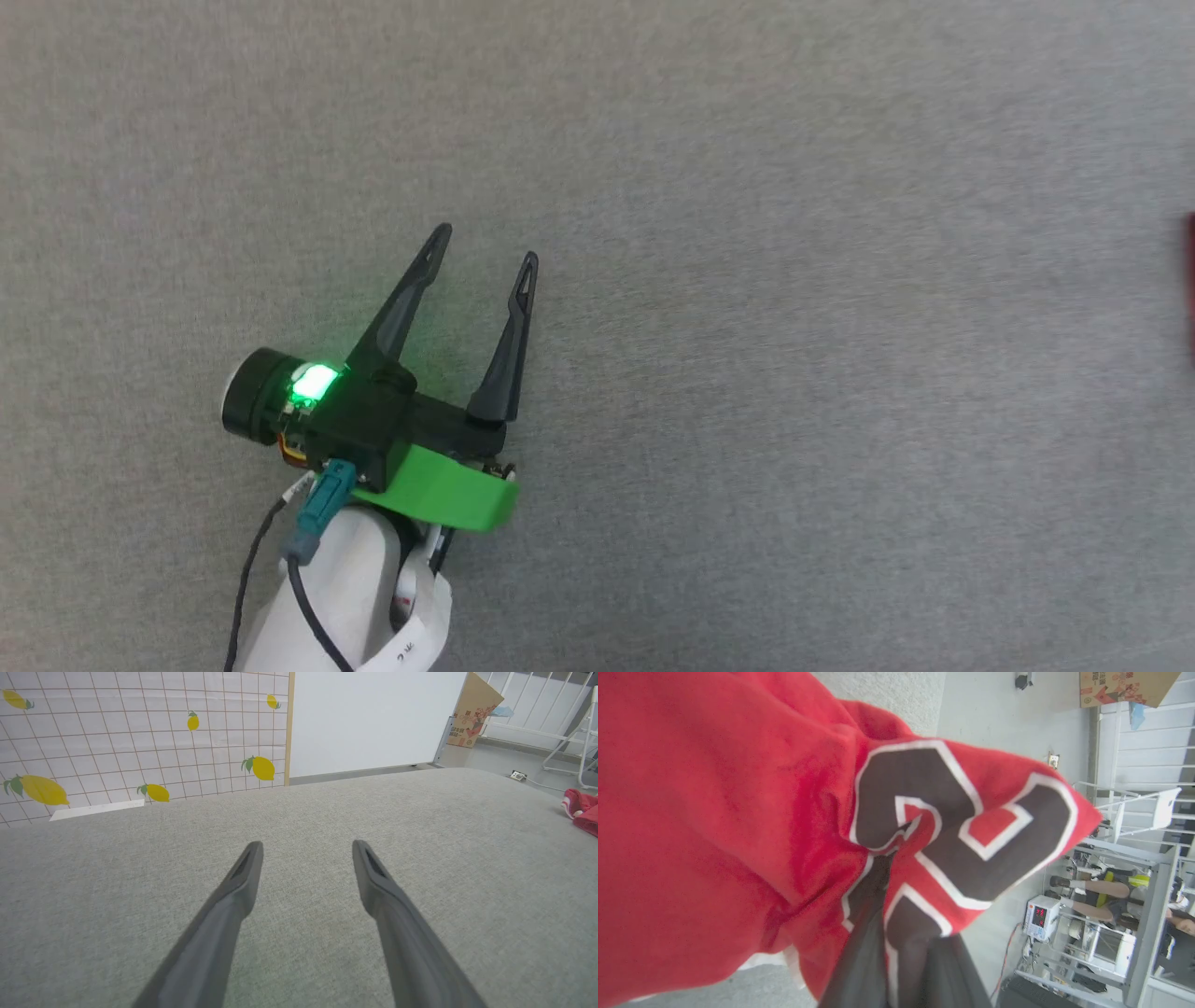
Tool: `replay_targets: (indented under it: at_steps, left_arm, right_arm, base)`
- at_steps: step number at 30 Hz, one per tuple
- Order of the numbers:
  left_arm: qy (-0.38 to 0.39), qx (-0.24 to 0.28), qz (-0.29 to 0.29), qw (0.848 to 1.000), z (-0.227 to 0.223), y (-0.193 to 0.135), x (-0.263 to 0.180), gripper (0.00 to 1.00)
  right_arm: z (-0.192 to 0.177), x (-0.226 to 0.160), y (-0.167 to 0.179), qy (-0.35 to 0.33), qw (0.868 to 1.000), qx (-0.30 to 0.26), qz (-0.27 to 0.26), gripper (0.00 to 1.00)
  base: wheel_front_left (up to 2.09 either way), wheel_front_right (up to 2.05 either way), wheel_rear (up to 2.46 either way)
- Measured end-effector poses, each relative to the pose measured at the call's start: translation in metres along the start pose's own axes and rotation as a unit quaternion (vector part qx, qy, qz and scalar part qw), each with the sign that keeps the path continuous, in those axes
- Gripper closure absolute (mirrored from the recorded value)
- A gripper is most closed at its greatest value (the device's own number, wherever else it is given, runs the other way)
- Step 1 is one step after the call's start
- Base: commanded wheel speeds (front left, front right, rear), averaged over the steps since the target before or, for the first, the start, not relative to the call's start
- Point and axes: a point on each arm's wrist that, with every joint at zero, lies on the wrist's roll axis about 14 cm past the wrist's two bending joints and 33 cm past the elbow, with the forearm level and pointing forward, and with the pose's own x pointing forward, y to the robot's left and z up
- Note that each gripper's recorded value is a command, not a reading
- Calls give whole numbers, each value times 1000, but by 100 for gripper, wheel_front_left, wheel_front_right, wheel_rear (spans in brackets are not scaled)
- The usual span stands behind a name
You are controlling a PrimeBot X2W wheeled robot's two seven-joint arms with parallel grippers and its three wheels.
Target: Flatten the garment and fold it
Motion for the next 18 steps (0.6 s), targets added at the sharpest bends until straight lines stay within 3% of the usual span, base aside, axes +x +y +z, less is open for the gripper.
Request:
replay_targets:
  at_steps: [14,16,18]
  left_arm:
    - [19,0,19,1000,-23,21,-3,0]
    - [19,1,21,1000,-21,22,-3,0]
    - [18,3,21,1000,-19,21,-4,0]
  right_arm:
    - [0,44,-5,-8,999,-10,-38,100]
    - [1,45,-3,-13,999,-5,-37,0]
    - [2,44,-4,-19,999,-1,-38,0]
  base:
    - [0,0,0]
    - [0,0,0]
    - [0,0,0]
